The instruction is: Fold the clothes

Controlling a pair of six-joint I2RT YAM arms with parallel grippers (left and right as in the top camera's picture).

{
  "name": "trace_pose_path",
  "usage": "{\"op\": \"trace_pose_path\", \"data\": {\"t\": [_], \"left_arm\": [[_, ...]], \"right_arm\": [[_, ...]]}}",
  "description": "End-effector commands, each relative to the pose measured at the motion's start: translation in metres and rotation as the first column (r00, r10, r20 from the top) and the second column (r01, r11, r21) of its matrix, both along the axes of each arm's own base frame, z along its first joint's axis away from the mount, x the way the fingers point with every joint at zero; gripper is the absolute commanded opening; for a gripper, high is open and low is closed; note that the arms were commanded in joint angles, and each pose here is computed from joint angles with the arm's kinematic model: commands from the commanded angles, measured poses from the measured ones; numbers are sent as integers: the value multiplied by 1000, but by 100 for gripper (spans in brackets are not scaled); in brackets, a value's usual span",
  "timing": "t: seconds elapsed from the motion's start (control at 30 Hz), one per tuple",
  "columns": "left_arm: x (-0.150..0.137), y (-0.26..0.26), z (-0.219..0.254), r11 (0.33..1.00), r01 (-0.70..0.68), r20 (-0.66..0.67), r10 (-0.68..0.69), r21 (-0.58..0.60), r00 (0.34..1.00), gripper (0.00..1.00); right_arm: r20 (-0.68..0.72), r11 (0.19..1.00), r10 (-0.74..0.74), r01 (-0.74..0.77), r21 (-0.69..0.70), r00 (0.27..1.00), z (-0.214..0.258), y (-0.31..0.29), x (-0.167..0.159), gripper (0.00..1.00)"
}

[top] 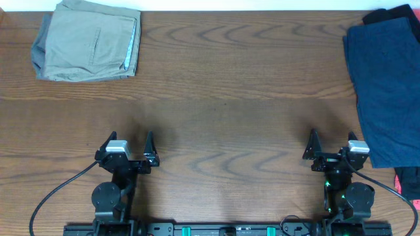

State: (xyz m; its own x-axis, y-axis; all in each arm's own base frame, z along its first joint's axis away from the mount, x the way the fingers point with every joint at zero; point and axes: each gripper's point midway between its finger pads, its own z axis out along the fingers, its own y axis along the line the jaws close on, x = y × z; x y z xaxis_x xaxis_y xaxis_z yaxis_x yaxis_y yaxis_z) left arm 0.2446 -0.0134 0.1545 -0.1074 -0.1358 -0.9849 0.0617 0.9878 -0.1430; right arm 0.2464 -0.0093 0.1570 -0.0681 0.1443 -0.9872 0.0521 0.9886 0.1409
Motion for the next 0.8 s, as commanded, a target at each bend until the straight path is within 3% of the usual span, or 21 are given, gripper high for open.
{"op": "trace_pose_path", "data": {"t": [0.0, 0.27, 0.4, 0.77], "left_arm": [[-1, -2, -15, 1000, 16, -44, -15, 11, 999, 98], [-1, -2, -15, 1000, 16, -44, -16, 11, 999, 98], [-1, -2, -15, 1000, 16, -44, -16, 11, 999, 98], [-1, -2, -17, 1000, 16, -52, -15, 11, 999, 98]], "right_arm": [[-1, 1000, -10, 10, -28, 1000, 0, -3, 0, 99], [3, 997, -71, 71, -39, 997, 1, -16, -1, 99], [-1, 991, -64, 63, -120, 998, 1, -16, -1, 99], [-1, 991, -63, 62, -120, 998, 1, -16, -1, 99]]}}
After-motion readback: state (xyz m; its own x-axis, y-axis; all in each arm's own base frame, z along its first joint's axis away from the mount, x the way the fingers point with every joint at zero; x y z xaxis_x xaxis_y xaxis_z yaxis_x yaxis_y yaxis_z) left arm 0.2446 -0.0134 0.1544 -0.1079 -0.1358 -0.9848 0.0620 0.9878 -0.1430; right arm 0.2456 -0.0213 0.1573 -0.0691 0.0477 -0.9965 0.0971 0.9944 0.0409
